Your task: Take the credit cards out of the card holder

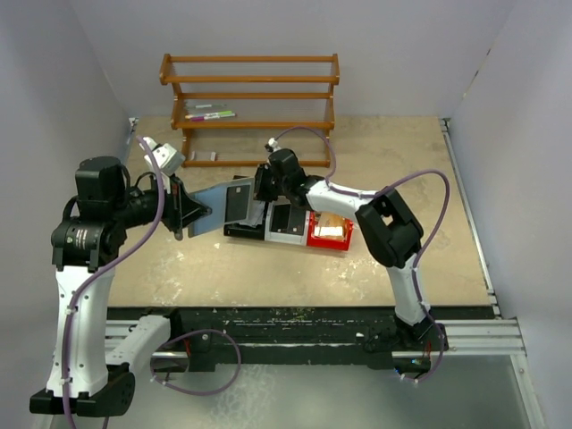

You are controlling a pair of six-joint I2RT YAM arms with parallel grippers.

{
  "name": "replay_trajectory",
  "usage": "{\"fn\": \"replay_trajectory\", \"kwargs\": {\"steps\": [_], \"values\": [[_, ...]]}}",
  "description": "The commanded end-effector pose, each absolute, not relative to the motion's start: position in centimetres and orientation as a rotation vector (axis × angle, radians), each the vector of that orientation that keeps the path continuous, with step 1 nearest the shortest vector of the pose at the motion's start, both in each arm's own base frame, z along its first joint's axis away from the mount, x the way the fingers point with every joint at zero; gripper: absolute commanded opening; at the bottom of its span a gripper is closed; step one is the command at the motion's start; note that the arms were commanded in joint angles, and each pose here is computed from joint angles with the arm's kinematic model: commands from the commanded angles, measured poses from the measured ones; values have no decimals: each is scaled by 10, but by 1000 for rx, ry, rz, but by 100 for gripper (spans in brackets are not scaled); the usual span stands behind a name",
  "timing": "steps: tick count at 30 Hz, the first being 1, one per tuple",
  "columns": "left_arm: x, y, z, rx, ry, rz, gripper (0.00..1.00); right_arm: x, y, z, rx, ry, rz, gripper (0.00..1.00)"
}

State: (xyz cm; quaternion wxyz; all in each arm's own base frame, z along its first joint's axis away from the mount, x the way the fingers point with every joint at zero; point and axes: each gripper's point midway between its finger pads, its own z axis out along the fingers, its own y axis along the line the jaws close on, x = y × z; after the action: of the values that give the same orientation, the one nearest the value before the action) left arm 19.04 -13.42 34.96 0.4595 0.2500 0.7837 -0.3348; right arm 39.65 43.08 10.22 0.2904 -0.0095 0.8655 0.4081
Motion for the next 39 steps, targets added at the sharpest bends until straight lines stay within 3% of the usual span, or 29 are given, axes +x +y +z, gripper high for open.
{"fn": "replay_trajectory", "kwargs": {"steps": [1,9,17,23,29,39], "values": [[181,-141,376,672,1827,-842,0,407,430,117,-61,2276,1003,9],[178,-144,379,672,1818,-876,0,406,415,144,-83,2256,913,33],[177,-144,384,667,1811,-881,0,380,388,232,-163,2101,948,61],[175,-150,394,656,1783,-932,0,334,346,299,-191,1886,1085,100],[177,-159,401,561,1770,-1064,0,261,294,357,-172,1496,1437,99],[183,-173,412,461,1741,-1293,0,199,292,403,-305,1194,1681,100]]}}
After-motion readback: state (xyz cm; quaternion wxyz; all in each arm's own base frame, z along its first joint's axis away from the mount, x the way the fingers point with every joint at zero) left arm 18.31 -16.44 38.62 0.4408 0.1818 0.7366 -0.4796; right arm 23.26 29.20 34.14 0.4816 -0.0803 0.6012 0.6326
